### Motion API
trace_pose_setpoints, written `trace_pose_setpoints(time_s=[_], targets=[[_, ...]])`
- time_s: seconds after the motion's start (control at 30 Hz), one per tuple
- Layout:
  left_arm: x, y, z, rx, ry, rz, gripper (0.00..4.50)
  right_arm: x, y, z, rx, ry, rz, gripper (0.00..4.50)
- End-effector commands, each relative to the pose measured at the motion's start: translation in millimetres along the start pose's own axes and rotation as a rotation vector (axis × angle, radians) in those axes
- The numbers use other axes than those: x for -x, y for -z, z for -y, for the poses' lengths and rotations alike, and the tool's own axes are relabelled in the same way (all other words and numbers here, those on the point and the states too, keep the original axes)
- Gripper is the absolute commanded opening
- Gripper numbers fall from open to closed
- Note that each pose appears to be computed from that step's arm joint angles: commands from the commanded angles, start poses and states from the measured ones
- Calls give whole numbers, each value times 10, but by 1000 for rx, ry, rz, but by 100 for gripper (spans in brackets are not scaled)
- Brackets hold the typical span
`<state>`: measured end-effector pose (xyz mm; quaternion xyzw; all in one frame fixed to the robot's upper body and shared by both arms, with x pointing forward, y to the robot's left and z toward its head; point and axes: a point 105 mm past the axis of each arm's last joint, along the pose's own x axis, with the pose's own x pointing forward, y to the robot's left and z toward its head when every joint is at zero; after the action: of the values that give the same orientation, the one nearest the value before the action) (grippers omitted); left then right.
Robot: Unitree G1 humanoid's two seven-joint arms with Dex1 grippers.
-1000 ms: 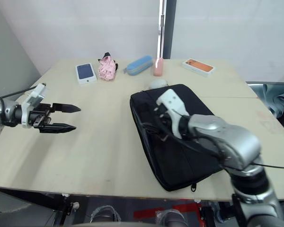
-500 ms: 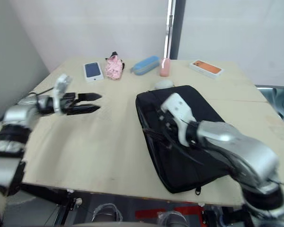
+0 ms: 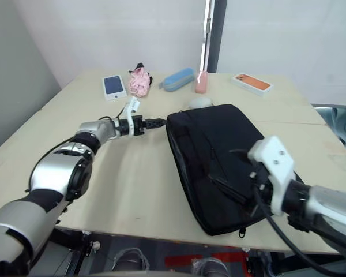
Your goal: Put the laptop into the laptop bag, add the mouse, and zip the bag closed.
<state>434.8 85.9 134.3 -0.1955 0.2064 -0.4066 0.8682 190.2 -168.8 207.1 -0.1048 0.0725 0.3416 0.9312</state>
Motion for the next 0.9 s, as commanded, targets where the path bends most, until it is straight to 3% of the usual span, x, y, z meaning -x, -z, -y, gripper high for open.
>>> trace_pose_setpoints(time_s=[0.03, 0.13, 0.4, 0.5, 0.8, 0.83, 0.9], targets=[[-109, -189, 119, 14, -1, 79, 450, 163, -145, 55, 20, 83, 73, 448], [-230, -186, 210, 78, 12, 120, 450, 226, -128, 60, 3, 109, 59, 448], [-401, -16, 279, 108, -10, 90, 450, 213, -125, 11, -28, 112, 39, 448], [-423, 16, 233, 116, -58, 97, 368, 209, -155, 6, -23, 116, 40, 450], [-409, -146, 298, 160, -17, 166, 45, 180, -145, -11, -30, 115, 29, 450], [-393, -155, 290, 161, -14, 165, 16, 178, -138, -10, -32, 116, 29, 450], [-374, -157, 273, 158, -18, 160, 3, 176, -128, -12, -36, 116, 28, 450]])
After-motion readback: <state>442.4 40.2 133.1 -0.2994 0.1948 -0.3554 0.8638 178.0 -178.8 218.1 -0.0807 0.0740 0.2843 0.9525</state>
